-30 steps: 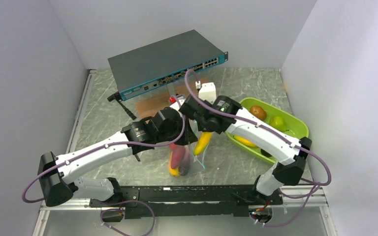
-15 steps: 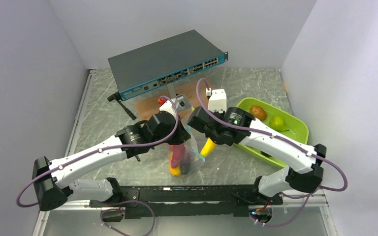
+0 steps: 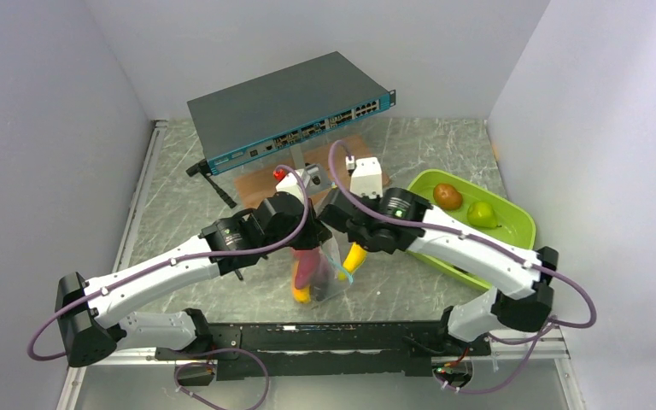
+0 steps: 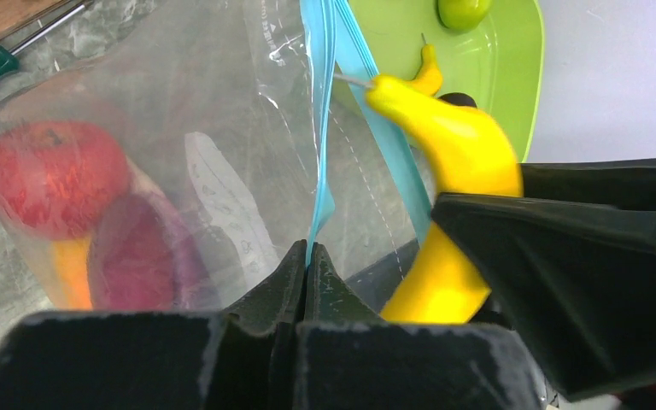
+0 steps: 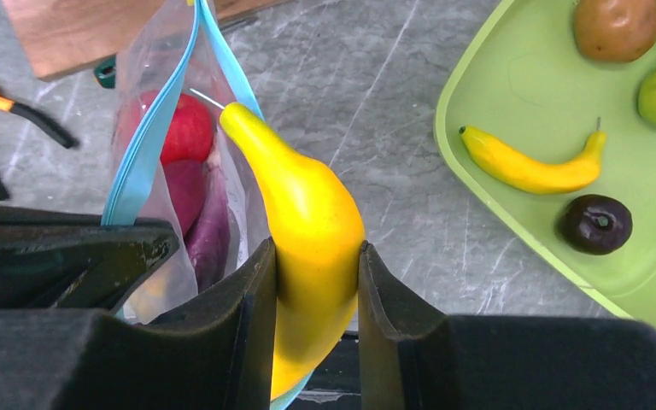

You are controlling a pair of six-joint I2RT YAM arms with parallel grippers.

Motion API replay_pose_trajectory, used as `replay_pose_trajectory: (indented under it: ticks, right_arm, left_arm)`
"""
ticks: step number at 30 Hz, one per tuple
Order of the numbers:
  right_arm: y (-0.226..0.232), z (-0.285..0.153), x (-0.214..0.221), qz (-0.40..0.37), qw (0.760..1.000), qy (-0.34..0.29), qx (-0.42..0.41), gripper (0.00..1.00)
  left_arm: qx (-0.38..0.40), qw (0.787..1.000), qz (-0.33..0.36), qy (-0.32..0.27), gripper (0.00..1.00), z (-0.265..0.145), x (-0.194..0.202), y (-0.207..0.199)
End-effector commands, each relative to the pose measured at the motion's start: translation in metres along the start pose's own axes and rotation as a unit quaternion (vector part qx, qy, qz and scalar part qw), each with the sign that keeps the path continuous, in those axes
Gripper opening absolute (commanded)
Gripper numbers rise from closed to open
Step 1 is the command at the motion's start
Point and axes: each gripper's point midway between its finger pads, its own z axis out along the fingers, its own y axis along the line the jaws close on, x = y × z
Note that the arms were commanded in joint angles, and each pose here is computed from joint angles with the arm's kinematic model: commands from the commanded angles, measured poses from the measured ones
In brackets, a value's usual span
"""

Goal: Place the food in the zip-top bag and seal the zipper
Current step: Place the fake fruit in the zipper food storage bag.

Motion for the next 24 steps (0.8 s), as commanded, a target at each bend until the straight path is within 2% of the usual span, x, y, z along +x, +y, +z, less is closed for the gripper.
replay_pose_trajectory:
  ticks: [1, 7, 10, 13, 14, 15, 17, 18, 19, 24]
  right_arm:
    - [0.003, 0.001, 0.007, -0.009, 0.999, 0.028, 0.024, 0.00]
    - [0.012, 0.007, 0.012, -0.017, 0.998, 0.050, 0.037, 0.01]
    - [0.023, 0.010, 0.011, -0.020, 0.998, 0.056, 0.030, 0.11]
    - [0.033, 0.011, 0.010, -0.016, 0.998, 0.061, 0.011, 0.26]
    - [0.038, 0.011, 0.009, -0.014, 0.998, 0.060, -0.001, 0.36]
    - [0.043, 0.011, 0.008, -0.016, 0.998, 0.057, -0.014, 0.49]
    - [0.047, 0.011, 0.007, -0.012, 0.998, 0.050, -0.032, 0.86]
    - [0.049, 0.011, 0.007, -0.013, 0.998, 0.049, -0.043, 0.96]
    - [0.051, 0.009, 0.005, -0.009, 0.997, 0.046, -0.054, 0.99]
    - [0.060, -0.012, -0.012, 0.009, 0.991, 0.008, -0.135, 0.98]
  left_arm:
    - [0.035, 0.999, -0.005, -0.024, 0.00, -0.009, -0.015, -0.020]
    - [0.054, 0.998, -0.008, -0.014, 0.00, -0.010, -0.011, -0.026]
    - [0.060, 0.998, -0.007, -0.010, 0.00, -0.011, -0.010, -0.028]
    - [0.063, 0.998, -0.007, -0.004, 0.00, -0.012, -0.007, -0.029]
    - [0.064, 0.998, -0.007, -0.003, 0.00, -0.012, -0.006, -0.029]
    - [0.066, 0.998, -0.008, -0.003, 0.00, -0.013, -0.006, -0.029]
    - [0.068, 0.998, -0.010, -0.002, 0.00, -0.014, -0.005, -0.028]
    - [0.068, 0.998, -0.011, -0.002, 0.00, -0.014, -0.004, -0.027]
    - [0.069, 0.998, -0.011, -0.003, 0.00, -0.016, -0.005, -0.027]
    - [0.052, 0.999, -0.013, -0.010, 0.00, -0.021, -0.004, -0.016]
